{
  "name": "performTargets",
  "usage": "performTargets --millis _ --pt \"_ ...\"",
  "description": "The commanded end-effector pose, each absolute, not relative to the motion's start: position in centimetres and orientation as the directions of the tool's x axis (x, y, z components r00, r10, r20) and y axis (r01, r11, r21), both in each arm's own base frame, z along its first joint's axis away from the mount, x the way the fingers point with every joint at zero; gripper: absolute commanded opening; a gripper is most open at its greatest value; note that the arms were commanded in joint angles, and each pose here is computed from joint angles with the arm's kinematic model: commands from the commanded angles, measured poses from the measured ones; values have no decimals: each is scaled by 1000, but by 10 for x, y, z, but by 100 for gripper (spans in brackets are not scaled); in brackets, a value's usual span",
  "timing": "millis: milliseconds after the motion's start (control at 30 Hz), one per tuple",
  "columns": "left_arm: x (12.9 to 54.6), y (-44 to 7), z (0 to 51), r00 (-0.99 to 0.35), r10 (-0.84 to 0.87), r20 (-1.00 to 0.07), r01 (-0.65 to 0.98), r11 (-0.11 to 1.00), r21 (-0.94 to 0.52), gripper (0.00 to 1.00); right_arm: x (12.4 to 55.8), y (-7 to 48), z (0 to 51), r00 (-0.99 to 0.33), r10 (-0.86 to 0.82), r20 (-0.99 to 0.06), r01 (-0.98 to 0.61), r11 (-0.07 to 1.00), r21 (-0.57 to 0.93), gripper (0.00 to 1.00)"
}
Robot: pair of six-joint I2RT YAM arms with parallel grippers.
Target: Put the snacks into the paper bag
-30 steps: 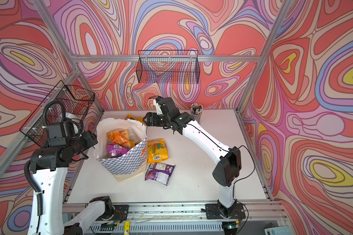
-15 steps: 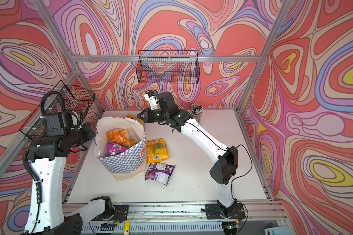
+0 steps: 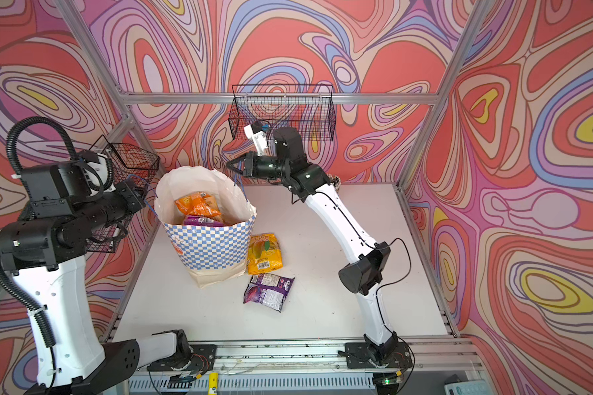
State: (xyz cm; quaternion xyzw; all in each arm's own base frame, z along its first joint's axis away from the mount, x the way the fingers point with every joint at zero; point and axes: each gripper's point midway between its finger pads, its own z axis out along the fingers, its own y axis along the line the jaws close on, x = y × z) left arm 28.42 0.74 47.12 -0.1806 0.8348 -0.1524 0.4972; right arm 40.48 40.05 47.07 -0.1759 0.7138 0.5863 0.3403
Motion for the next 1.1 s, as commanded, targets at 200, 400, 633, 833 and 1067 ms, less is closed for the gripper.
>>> performTargets --millis 200,400,633,833,1067 --pt "298 -93 539 -434 -410 -802 324 759 -564 0 402 264 565 -551 364 -751 -675 334 658 0" --pt "312 -164 534 -518 -325 -791 455 678 -577 0 398 186 568 -518 452 -727 -580 439 686 0" --pt "340 -252 498 -639 -211 -739 519 590 -618 0 398 91 545 -449 575 -684 -428 533 730 0" --pt "355 -303 458 -702 -131 -700 516 584 -627 0 404 69 490 -479 597 -644 -333 555 762 0" --pt "365 -276 398 -720 -112 -685 390 751 -533 0 385 99 452 -557 553 -620 -337 532 777 0"
